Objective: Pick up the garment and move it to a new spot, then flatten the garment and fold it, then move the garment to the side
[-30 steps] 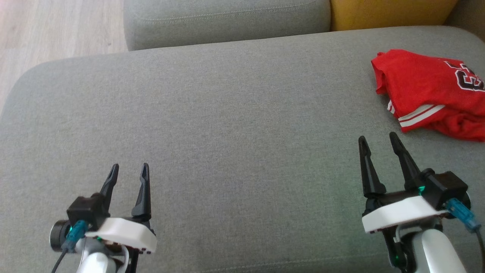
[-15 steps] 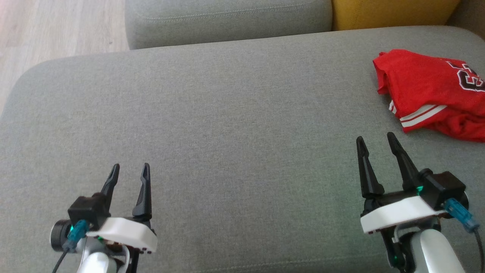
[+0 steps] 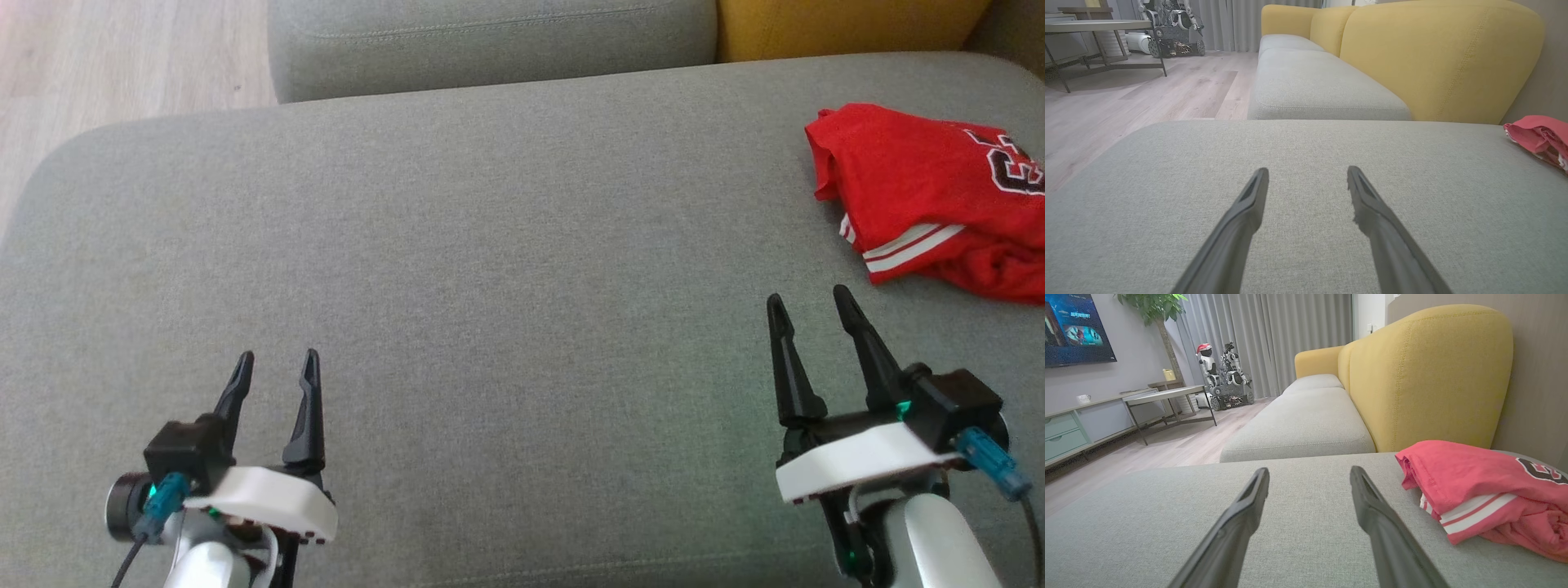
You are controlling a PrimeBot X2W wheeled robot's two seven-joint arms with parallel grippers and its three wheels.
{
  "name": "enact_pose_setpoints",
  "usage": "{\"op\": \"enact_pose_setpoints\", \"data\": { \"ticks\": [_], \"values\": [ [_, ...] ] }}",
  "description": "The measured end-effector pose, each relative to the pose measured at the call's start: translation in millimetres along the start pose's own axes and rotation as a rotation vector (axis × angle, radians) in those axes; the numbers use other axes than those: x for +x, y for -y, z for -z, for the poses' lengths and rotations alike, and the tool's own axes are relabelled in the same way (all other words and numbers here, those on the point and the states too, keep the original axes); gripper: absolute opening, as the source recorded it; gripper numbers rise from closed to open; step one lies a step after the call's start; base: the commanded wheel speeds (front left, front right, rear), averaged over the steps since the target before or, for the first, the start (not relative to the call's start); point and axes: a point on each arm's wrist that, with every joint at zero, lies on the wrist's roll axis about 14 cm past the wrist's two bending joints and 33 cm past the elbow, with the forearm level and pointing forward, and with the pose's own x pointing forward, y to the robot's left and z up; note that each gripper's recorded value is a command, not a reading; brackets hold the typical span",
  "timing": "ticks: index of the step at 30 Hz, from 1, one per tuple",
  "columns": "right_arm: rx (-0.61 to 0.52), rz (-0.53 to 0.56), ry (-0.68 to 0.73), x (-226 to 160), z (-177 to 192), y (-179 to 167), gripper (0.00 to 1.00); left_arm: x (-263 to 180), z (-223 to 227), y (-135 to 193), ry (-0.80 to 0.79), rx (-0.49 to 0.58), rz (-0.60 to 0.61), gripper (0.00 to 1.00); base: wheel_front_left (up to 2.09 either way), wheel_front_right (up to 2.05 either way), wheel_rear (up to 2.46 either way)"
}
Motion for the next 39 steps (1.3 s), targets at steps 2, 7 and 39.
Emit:
{"op": "enact_pose_setpoints", "data": {
  "ticks": [2, 7, 39],
  "values": [
    [0.0, 0.0, 0.0, 0, 0, 0, 1.0, 0, 0, 0, 0.0, 0.001, 0.0, 1.0, 0.0, 0.0, 0.0],
    [0.001, -0.001, -0.002, 0, 1, 0, 1.0, 0, -1, -1, 0.002, 0.003, 0.0, 1.0, 0.0, 0.0, 0.0],
    [0.256, 0.067, -0.122, -17, 43, 10, 0.0, -21, 47, -15, -0.175, -0.224, -0.099, 0.0, 0.0, 0.0, 0.0]
  ]
}}
